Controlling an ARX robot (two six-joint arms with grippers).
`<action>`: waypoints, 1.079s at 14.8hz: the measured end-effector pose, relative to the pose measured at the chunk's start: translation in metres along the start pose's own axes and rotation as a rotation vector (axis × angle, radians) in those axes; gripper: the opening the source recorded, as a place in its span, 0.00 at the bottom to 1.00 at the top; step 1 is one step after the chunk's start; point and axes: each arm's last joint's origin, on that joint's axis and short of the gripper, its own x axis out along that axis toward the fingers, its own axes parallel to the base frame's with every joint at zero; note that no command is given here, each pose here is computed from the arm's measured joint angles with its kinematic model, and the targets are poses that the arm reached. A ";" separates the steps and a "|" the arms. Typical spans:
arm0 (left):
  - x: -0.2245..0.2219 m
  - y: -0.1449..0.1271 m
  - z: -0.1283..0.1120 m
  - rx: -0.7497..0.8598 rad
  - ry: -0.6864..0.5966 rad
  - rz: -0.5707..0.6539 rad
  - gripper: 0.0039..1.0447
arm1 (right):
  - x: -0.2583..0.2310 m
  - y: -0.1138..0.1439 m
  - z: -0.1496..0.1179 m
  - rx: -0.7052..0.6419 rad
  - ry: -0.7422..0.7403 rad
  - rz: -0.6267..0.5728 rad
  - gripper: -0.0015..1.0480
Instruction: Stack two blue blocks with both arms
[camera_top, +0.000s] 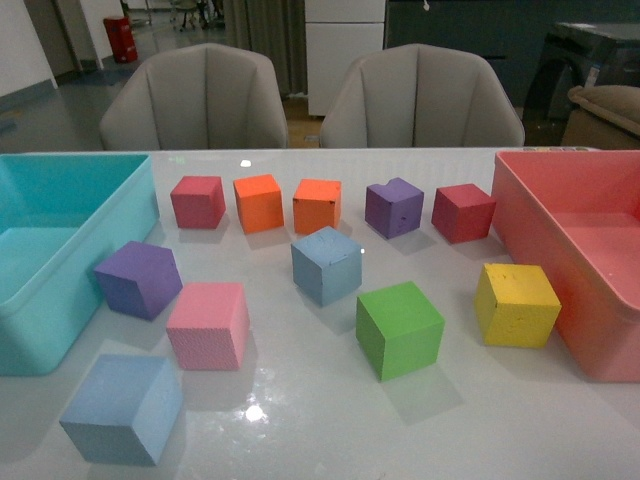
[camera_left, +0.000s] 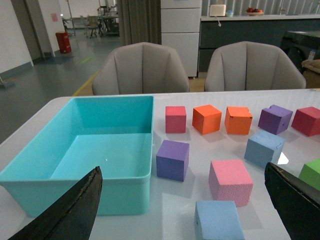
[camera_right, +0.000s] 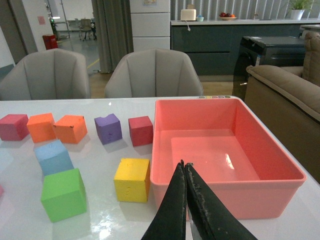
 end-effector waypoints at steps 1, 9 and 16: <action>0.000 0.000 0.000 0.000 0.000 0.000 0.94 | -0.001 0.000 0.000 0.000 0.000 0.000 0.02; 0.000 0.000 0.000 0.000 0.000 0.000 0.94 | -0.014 0.000 -0.003 -0.001 0.011 0.000 0.10; 0.000 0.000 0.000 0.000 0.000 0.000 0.94 | -0.014 0.000 -0.003 -0.001 0.011 0.000 0.94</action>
